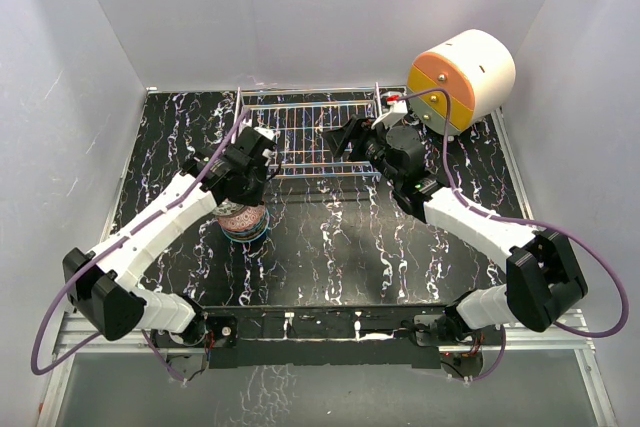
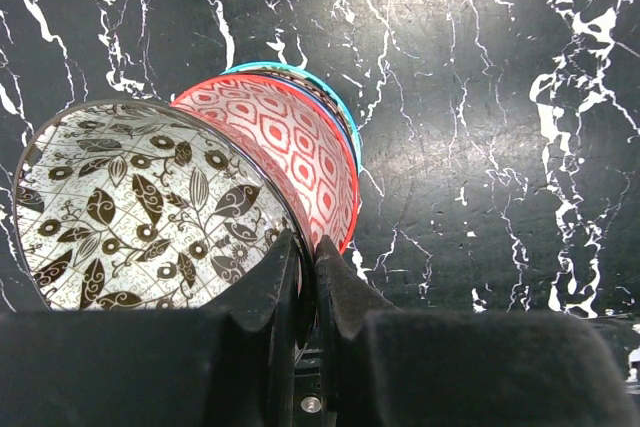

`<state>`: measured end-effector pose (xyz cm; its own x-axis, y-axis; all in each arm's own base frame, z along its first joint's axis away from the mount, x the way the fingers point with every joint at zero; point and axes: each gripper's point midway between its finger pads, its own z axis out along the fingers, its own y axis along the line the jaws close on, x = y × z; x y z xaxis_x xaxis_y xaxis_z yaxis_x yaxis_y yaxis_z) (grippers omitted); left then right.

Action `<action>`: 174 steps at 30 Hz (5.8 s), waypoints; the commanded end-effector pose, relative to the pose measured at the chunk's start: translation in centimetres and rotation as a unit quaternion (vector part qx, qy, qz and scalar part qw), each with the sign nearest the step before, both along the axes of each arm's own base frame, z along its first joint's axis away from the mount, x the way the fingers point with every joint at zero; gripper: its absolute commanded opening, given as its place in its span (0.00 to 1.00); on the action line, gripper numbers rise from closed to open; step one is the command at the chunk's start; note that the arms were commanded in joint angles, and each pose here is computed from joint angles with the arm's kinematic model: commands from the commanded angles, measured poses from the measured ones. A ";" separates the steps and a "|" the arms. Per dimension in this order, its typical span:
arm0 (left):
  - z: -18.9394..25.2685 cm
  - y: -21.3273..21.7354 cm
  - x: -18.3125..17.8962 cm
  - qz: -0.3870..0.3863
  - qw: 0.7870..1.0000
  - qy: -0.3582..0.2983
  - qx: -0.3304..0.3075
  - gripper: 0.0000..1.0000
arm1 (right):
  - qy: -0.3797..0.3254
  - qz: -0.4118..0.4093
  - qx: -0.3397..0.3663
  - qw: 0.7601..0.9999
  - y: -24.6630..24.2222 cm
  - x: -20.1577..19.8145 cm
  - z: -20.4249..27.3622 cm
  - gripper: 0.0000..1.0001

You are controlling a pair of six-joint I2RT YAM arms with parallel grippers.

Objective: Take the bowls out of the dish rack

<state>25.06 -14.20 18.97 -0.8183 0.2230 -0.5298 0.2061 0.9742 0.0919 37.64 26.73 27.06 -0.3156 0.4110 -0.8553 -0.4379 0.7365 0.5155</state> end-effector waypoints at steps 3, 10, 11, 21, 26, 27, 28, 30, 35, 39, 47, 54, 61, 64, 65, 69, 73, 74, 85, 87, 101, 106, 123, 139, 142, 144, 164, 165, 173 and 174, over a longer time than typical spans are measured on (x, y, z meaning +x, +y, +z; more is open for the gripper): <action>0.6 0.4 0.3 0.004 0.999 -0.019 0.032 0.00 | -0.027 -0.012 0.006 1.000 -0.9 -0.1 1.7 0.71; -0.9 -0.7 0.4 -0.012 1.000 -0.004 0.024 0.00 | -0.024 -0.016 0.001 1.000 -1.3 -0.2 1.3 0.71; -1.4 -0.9 0.4 -0.016 1.000 0.004 0.027 0.00 | -0.023 -0.016 0.000 1.000 -1.3 -0.2 1.2 0.71; -4.3 -0.8 0.1 -0.022 0.998 0.037 0.050 0.00 | -0.019 -0.023 -0.007 1.000 -2.0 -0.4 0.7 0.71; -4.8 -0.9 0.0 -0.027 0.997 0.045 0.054 0.00 | -0.016 -0.023 -0.008 1.000 -2.0 -0.3 0.4 0.71; -5.0 -0.8 -0.1 -0.028 0.997 0.048 0.055 0.00 | -0.015 -0.023 -0.007 1.000 -2.0 -0.3 0.4 0.71; -5.0 -0.8 -0.1 -0.029 0.997 0.050 0.055 0.02 | -0.014 -0.022 -0.007 1.000 -2.0 -0.3 0.4 0.71; -5.2 -0.9 -0.3 -0.031 0.997 0.054 0.054 0.09 | -0.012 -0.021 -0.006 1.000 -1.9 -0.3 0.2 0.71; -5.4 -1.1 -0.5 -0.034 0.997 0.059 0.048 0.23 | -0.008 -0.017 -0.006 1.000 -1.7 -0.3 -0.1 0.71; -5.1 -1.1 -0.5 -0.031 0.997 0.059 0.048 0.36 | -0.007 -0.018 -0.007 1.000 -1.8 -0.3 -0.1 0.71; -2.2 -2.4 -0.3 -0.043 0.999 0.031 -0.005 0.62 | -0.006 -0.021 -0.008 1.000 -1.9 -0.4 -0.1 0.71; 0.4 -3.2 0.7 -0.040 0.999 -0.006 -0.034 0.73 | -0.005 -0.023 -0.008 1.000 -2.0 -0.4 0.0 0.71; 5.9 -2.4 3.1 -0.015 0.992 -0.098 -0.083 0.93 | -0.009 -0.043 -0.027 0.999 -3.1 -0.4 0.2 0.71; 7.5 -0.4 4.7 0.011 0.987 -0.114 -0.110 0.97 | -0.011 -0.066 -0.049 0.997 -4.3 -0.2 0.4 0.71; 8.0 0.6 5.3 0.024 0.985 -0.124 -0.120 0.97 | -0.012 -0.074 -0.058 0.995 -4.8 -0.2 0.4 0.71; 8.9 5.3 7.6 0.094 0.971 -0.165 -0.143 0.97 | -0.019 -0.127 -0.089 0.988 -8.1 -0.4 1.1 0.70; 8.6 8.3 8.8 0.148 0.955 -0.189 -0.171 0.97 | -0.017 -0.186 -0.111 0.976 -12.2 -1.0 1.5 0.69; 8.3 9.0 9.0 0.161 0.951 -0.192 -0.179 0.97 | -0.015 -0.197 -0.115 0.973 -13.2 -1.2 1.4 0.69; 5.1 12.4 8.9 0.224 0.932 -0.192 -0.209 0.97 | 0.008 -0.262 -0.155 0.953 -18.6 -4.2 -0.9 0.69; 4.1 13.1 8.8 0.236 0.931 -0.194 -0.198 0.97 | 0.020 -0.276 -0.169 0.946 -19.3 -4.4 -2.2 0.69; 0.8 14.1 7.4 0.268 0.925 -0.199 -0.183 0.97 | 0.012 -0.375 -0.217 0.901 -24.4 -6.2 -12.0 0.79; 0.4 14.1 7.5 0.268 0.925 -0.198 -0.184 0.97 | -0.046 -0.405 -0.240 0.881 -26.6 -5.8 -13.0 0.80; -1.6 17.2 7.2 0.308 0.908 -0.254 -0.127 0.97 | -0.106 -0.359 -0.253 0.892 -26.9 -3.5 -15.4 0.98; -10.2 17.3 9.9 0.189 0.921 -0.335 -0.060 0.97 | -0.097 -0.352 -0.257 0.895 -27.0 -2.7 -15.8 0.98; -11.6 17.7 9.9 0.188 0.917 -0.346 -0.053 0.97 | -0.097 -0.355 -0.254 0.895 -27.1 -2.9 -15.7 0.98; -11.5 17.9 10.3 0.182 0.911 -0.367 -0.055 0.97 | -0.097 -0.356 -0.253 0.894 -27.1 -3.0 -15.7 0.98; -15.5 15.1 12.4 0.092 0.929 -0.348 -0.085 0.97 | -0.094 -0.352 -0.254 0.896 -27.1 -2.6 -15.9 0.98; -15.6 15.1 12.4 0.092 0.930 -0.346 -0.085 0.97 | -0.093 -0.352 -0.254 0.896 -27.1 -2.6 -15.9 0.98; -15.6 15.1 12.4 0.092 0.929 -0.348 -0.084 0.97 | -0.090 -0.351 -0.255 0.897 -27.1 -2.5 -16.0 0.98; -15.6 15.1 12.4 0.092 0.929 -0.348 -0.084 0.97 | -0.090 -0.351 -0.255 0.897 -27.1 -2.5 -16.0 0.98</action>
